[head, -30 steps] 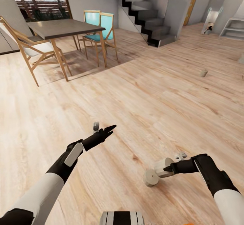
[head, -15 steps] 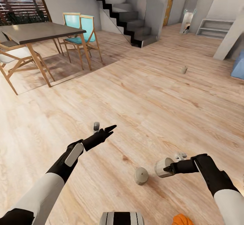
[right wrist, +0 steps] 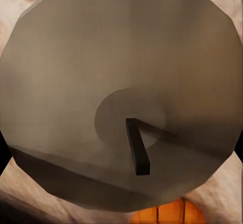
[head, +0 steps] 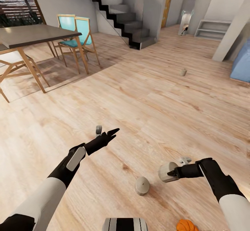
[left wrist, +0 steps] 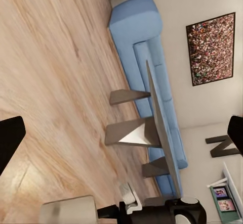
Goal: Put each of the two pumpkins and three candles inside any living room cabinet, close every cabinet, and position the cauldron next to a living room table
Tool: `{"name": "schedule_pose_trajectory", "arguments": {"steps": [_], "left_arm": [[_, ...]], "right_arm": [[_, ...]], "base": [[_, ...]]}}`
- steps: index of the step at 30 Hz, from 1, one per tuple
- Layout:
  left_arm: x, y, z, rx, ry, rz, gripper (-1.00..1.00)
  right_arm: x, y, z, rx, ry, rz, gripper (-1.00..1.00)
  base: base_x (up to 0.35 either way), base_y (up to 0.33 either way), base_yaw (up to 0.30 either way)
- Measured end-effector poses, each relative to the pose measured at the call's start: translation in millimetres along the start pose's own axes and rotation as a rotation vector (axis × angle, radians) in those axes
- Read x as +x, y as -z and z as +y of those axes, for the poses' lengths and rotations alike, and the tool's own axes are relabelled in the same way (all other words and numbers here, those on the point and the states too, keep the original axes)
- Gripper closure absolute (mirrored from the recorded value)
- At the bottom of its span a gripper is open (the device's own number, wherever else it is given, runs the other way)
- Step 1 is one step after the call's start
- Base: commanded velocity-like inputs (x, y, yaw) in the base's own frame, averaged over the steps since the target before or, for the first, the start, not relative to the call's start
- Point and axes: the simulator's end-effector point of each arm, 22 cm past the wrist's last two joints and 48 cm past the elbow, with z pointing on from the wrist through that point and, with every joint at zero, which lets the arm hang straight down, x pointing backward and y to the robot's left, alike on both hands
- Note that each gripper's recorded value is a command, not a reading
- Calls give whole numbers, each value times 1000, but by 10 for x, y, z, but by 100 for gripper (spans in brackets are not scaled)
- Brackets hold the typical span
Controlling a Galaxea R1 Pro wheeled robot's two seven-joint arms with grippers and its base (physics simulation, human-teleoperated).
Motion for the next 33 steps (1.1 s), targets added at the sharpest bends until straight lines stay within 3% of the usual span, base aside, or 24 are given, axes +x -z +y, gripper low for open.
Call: {"name": "schedule_pose_trajectory", "arguments": {"steps": [22, 25, 29, 30, 32, 33], "left_arm": [[-7, 41, 64, -26, -8, 6, -100], [32, 61, 279, -124, -16, 26, -100], [251, 95, 708, -331, -57, 96, -100], [449, 108, 910, -439, -94, 153, -100], [670, 125, 1079, -541, -141, 217, -100], [830, 144, 1206, -632, -182, 260, -100]], "right_arm": [[-11, 6, 16, -2, 1, -3, 100], [-8, 16, -4, 2, 0, -3, 100], [-1, 93, -151, 27, -5, -6, 100], [-13, 144, -230, 35, -21, -18, 100], [-35, 192, -296, 36, -50, -37, 100], [-56, 237, -360, 40, -74, -56, 100]], "base": [[0, 0, -17], [0, 0, 0], [0, 0, 0], [0, 0, 0], [0, 0, 0], [0, 0, 0]]}}
